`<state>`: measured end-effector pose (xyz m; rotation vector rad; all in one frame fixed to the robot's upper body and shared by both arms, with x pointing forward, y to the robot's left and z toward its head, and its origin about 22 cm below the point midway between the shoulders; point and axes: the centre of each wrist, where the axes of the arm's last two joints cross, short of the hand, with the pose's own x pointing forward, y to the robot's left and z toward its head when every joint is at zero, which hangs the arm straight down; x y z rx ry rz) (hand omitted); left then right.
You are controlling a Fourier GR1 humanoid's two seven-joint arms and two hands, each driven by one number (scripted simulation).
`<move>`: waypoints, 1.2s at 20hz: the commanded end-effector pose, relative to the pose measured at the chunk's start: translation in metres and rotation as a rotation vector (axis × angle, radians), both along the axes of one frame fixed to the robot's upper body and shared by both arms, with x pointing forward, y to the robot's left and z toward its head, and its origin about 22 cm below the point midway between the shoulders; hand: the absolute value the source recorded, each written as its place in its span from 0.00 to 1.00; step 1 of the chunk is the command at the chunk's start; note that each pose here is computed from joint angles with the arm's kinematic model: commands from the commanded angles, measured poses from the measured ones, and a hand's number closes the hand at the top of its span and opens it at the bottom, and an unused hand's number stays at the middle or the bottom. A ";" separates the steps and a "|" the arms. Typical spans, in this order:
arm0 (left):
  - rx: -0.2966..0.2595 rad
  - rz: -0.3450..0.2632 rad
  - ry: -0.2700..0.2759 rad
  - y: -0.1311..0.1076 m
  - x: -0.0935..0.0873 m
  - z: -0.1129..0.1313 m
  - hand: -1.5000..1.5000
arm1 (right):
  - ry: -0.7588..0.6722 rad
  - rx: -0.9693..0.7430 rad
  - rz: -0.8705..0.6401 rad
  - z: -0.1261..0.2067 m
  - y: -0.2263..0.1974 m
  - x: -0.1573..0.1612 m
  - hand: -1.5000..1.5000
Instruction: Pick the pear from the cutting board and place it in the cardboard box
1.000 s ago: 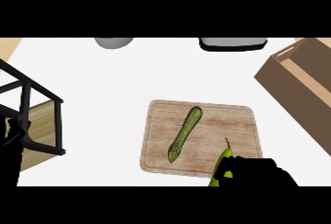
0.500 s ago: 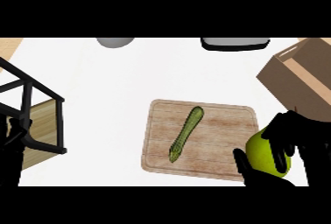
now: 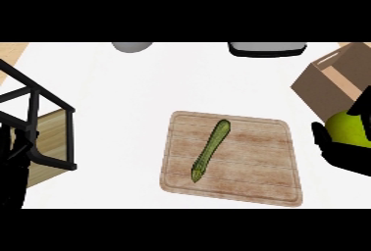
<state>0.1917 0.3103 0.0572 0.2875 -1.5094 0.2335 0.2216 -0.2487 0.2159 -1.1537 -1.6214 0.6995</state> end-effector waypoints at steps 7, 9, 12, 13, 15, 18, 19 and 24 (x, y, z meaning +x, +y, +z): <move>-0.038 -0.207 -0.037 -0.042 0.035 0.004 0.50 | 0.033 -0.137 -0.104 -0.029 -0.087 0.051 1.00; -0.043 -0.211 -0.038 -0.040 0.044 0.000 0.50 | 0.059 -0.122 -0.116 -0.031 -0.106 0.065 1.00; -0.052 -0.221 -0.066 -0.040 0.037 0.019 0.50 | 0.208 -0.295 -0.131 -0.042 -0.123 0.065 1.00; -0.046 -0.231 -0.058 -0.039 0.043 0.024 0.50 | 0.262 -0.325 -0.132 -0.058 -0.128 0.065 1.00; -0.050 -0.216 -0.050 -0.037 0.040 0.017 0.50 | 0.422 -0.386 -0.170 -0.063 -0.140 0.066 1.00; -0.064 -0.232 -0.041 -0.035 0.048 0.021 0.50 | 0.530 -0.313 -0.158 -0.084 -0.145 0.075 0.00; -0.034 -0.238 -0.040 -0.045 0.050 0.022 0.50 | 0.508 -0.284 -0.138 -0.073 -0.160 0.077 0.00; -0.052 -0.213 -0.035 -0.041 0.049 0.007 0.50 | 0.228 -0.130 -0.083 -0.075 -0.160 0.099 0.00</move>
